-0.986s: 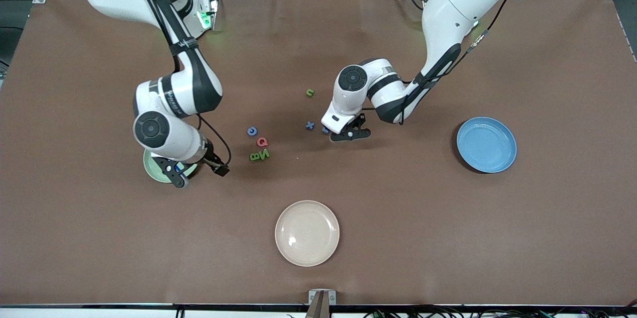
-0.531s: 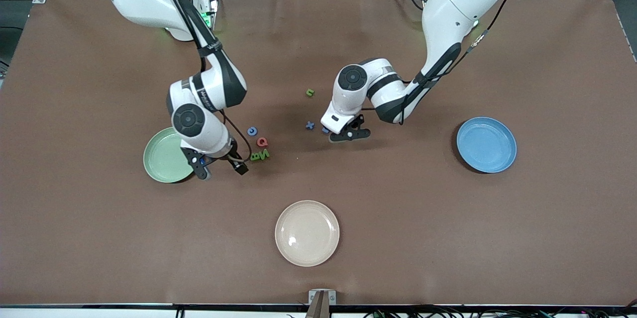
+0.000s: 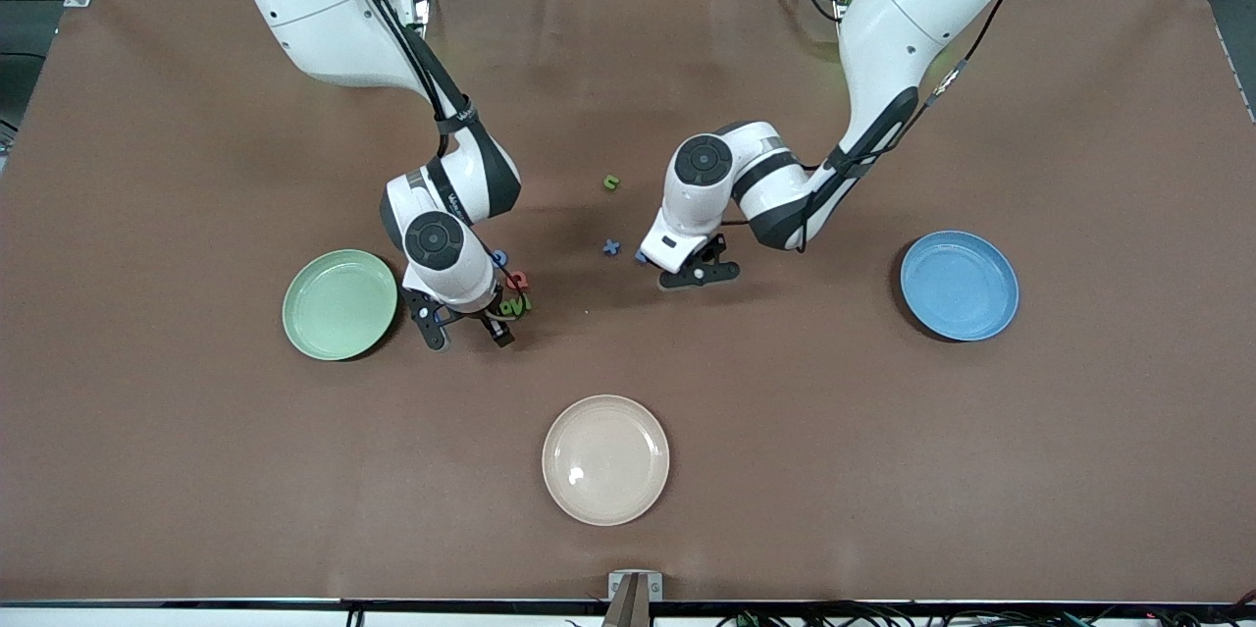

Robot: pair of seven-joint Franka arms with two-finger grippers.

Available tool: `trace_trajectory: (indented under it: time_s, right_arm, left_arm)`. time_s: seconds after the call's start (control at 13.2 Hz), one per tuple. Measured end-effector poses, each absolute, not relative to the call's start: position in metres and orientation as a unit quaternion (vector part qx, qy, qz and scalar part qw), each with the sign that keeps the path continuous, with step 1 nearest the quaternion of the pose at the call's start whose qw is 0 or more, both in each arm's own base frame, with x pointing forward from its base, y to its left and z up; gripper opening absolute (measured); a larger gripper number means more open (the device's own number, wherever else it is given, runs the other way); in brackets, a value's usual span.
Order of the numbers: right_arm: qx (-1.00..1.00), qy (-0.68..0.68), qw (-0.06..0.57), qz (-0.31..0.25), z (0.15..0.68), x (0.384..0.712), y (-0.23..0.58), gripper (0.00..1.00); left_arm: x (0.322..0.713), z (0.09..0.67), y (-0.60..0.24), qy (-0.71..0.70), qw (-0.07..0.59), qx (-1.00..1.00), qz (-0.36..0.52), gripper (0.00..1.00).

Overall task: Sort upper and lower case letters into plates
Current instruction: 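Carry the green q to the blue plate with the left gripper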

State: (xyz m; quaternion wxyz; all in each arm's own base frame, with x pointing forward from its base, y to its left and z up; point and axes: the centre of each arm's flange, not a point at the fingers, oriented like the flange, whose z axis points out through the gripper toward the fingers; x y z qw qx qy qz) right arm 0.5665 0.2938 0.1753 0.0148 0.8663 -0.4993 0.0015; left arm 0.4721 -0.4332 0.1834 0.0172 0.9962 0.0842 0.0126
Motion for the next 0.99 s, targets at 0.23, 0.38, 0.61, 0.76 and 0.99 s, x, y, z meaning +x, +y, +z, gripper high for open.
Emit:
trace_trajectory:
  time_s: [0.23,0.38,0.61,0.76,0.99]
  right_arm:
    - [0.864,-0.504,0.014,0.002,0.174,0.566,0.296,0.75]
    - [0.863,-0.505,0.013,0.003,0.176,0.566,0.299,0.68]
    - [0.863,-0.505,0.012,0.004,0.177,0.563,0.305,0.61]
    - [0.863,-0.505,0.012,0.004,0.177,0.563,0.306,0.58]
    - [0.864,-0.503,0.01,0.005,0.179,0.563,0.31,0.41]
  left_arm:
    - [0.503,0.223,-0.398,0.101,-0.007,0.995,0.024,0.28]
    - [0.523,0.256,-0.364,0.094,-0.016,0.995,0.017,0.28]
    - [0.55,0.294,-0.279,0.073,-0.007,0.997,-0.019,0.28]
    - [0.557,0.306,-0.21,0.059,0.0,0.997,-0.045,0.28]
    - [0.551,0.298,-0.118,0.05,0.007,0.996,-0.071,0.28]
